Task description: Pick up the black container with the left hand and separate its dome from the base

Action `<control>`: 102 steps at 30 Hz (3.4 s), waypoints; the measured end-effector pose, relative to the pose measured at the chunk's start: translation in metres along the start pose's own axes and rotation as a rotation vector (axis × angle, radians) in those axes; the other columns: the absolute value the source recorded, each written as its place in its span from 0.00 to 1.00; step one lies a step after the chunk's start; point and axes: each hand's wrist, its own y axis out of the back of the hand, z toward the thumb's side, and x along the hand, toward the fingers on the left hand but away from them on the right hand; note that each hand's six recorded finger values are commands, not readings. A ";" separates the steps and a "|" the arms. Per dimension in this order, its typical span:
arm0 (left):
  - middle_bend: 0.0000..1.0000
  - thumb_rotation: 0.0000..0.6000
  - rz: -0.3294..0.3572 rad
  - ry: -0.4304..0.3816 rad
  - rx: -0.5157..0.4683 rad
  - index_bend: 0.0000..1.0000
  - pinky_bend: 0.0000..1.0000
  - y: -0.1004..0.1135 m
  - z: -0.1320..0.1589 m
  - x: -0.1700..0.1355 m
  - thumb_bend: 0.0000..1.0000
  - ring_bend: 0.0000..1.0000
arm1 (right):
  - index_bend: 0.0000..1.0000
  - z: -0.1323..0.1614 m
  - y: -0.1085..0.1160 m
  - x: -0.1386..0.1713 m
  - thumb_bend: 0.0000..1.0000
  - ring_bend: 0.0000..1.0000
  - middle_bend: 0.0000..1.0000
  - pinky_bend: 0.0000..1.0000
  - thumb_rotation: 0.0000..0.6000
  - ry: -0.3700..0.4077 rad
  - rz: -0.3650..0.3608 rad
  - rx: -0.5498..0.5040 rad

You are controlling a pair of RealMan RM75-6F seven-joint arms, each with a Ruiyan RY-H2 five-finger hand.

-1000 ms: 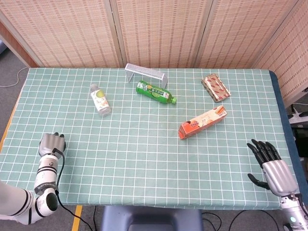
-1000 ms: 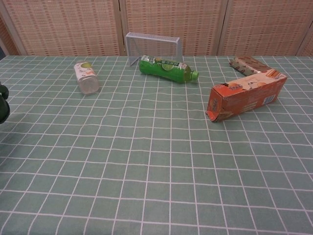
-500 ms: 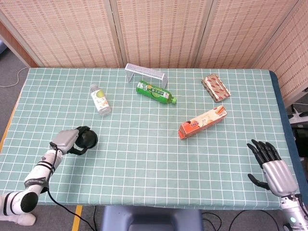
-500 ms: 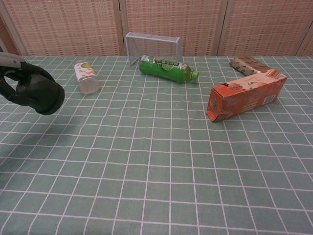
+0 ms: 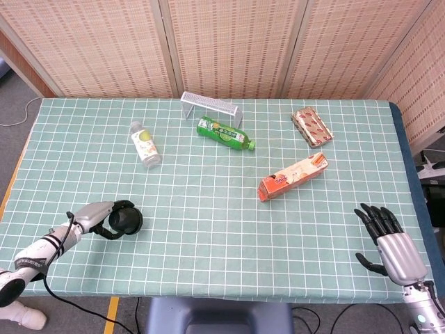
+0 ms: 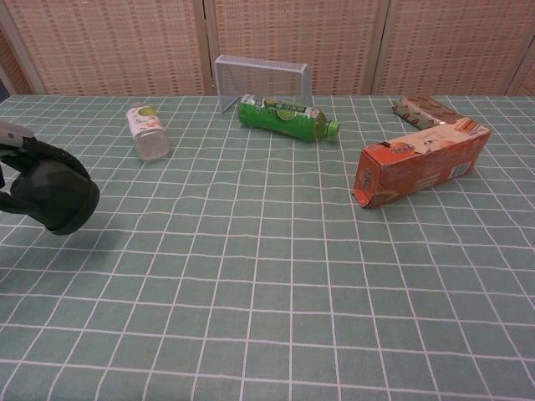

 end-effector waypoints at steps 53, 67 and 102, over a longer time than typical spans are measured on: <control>0.00 1.00 0.026 0.140 0.567 0.00 0.20 -0.044 -0.002 0.044 0.51 0.00 | 0.00 -0.003 0.001 -0.001 0.17 0.00 0.00 0.00 1.00 -0.008 -0.002 -0.001; 0.00 1.00 0.041 0.137 0.528 0.00 0.14 -0.043 0.001 0.048 0.41 0.00 | 0.00 -0.005 0.004 0.000 0.17 0.00 0.00 0.00 1.00 -0.011 -0.013 -0.007; 0.00 1.00 0.087 0.152 0.494 0.00 0.09 -0.043 0.001 0.050 0.27 0.00 | 0.00 -0.005 0.007 0.002 0.17 0.00 0.00 0.00 1.00 0.001 -0.027 -0.026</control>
